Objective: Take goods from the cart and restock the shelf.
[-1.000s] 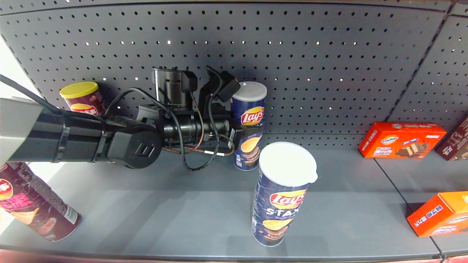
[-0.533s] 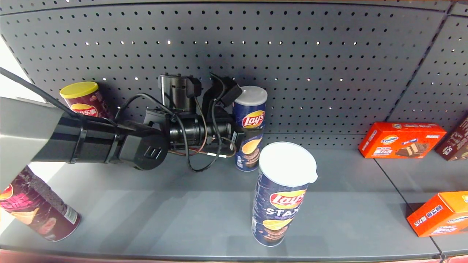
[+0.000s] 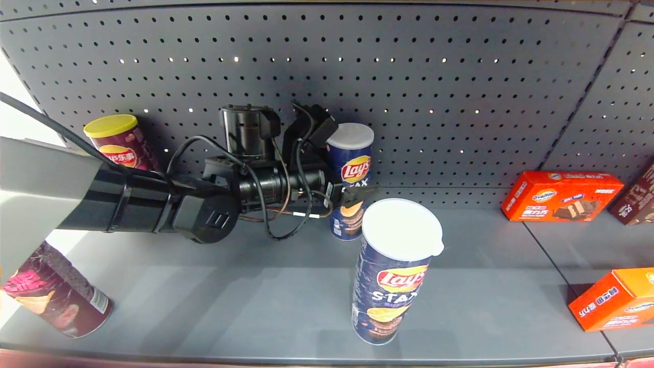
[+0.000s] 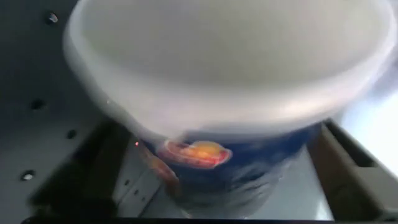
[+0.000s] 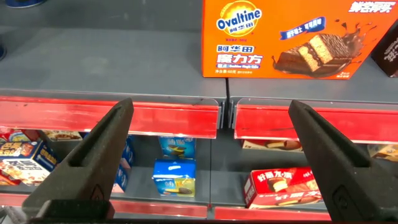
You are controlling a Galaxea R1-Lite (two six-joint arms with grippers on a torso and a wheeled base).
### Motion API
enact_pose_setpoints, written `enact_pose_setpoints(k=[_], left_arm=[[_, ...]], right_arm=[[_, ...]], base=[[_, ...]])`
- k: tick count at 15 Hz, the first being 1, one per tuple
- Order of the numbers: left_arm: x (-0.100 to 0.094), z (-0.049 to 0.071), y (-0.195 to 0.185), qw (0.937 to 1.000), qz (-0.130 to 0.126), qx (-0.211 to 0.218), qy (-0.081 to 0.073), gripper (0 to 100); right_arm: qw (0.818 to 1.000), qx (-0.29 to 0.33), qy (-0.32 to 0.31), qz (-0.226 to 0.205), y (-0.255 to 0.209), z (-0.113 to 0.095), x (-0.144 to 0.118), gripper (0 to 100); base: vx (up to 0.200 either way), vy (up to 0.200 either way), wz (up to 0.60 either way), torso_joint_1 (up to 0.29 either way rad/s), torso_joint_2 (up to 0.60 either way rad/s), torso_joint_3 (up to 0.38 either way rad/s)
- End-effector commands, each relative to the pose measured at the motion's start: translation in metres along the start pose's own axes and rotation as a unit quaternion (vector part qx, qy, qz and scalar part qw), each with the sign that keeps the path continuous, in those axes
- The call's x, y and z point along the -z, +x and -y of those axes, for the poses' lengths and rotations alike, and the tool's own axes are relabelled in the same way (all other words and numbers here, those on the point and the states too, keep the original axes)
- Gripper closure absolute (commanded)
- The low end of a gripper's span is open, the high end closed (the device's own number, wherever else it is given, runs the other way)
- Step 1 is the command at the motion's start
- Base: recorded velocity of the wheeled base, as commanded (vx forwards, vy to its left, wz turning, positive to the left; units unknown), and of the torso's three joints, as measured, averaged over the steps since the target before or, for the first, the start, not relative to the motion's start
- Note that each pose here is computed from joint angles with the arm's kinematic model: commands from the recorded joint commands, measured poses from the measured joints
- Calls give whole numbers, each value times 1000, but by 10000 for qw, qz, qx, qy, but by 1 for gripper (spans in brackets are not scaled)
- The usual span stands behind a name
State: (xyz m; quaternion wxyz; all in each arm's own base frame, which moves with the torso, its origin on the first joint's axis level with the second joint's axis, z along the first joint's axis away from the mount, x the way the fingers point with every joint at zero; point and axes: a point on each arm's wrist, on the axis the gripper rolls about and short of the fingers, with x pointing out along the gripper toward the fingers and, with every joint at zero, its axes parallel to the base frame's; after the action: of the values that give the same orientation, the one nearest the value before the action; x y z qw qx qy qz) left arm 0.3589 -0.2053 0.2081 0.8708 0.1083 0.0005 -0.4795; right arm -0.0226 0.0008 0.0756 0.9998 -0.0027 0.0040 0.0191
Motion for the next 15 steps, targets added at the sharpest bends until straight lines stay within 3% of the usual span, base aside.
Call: enact_pose_setpoints(k=[1, 5, 9, 12, 15], left_arm=[[-8, 4, -13, 9999, 87, -43, 45, 0], [-2, 19, -42, 9995, 19, -319, 56, 0], [17, 27, -50, 9949, -362, -939, 95, 0], [19, 24, -49, 9912, -429, -1244, 101, 0], [24, 23, -47, 9904, -502, -1287, 94, 0]], right_arm=[[10000, -1, -3, 2, 0, 0, 0, 0], [10000, -1, -3, 2, 0, 0, 0, 0], [10000, -1, -3, 2, 0, 0, 0, 0], [10000, -1, -3, 2, 0, 0, 0, 0], [10000, -1, -3, 2, 0, 0, 0, 0]], base=[[0, 0, 0, 0, 0, 0], [0, 0, 0, 0, 0, 0], [0, 0, 0, 0, 0, 0], [0, 0, 0, 0, 0, 0], [0, 0, 0, 0, 0, 0]])
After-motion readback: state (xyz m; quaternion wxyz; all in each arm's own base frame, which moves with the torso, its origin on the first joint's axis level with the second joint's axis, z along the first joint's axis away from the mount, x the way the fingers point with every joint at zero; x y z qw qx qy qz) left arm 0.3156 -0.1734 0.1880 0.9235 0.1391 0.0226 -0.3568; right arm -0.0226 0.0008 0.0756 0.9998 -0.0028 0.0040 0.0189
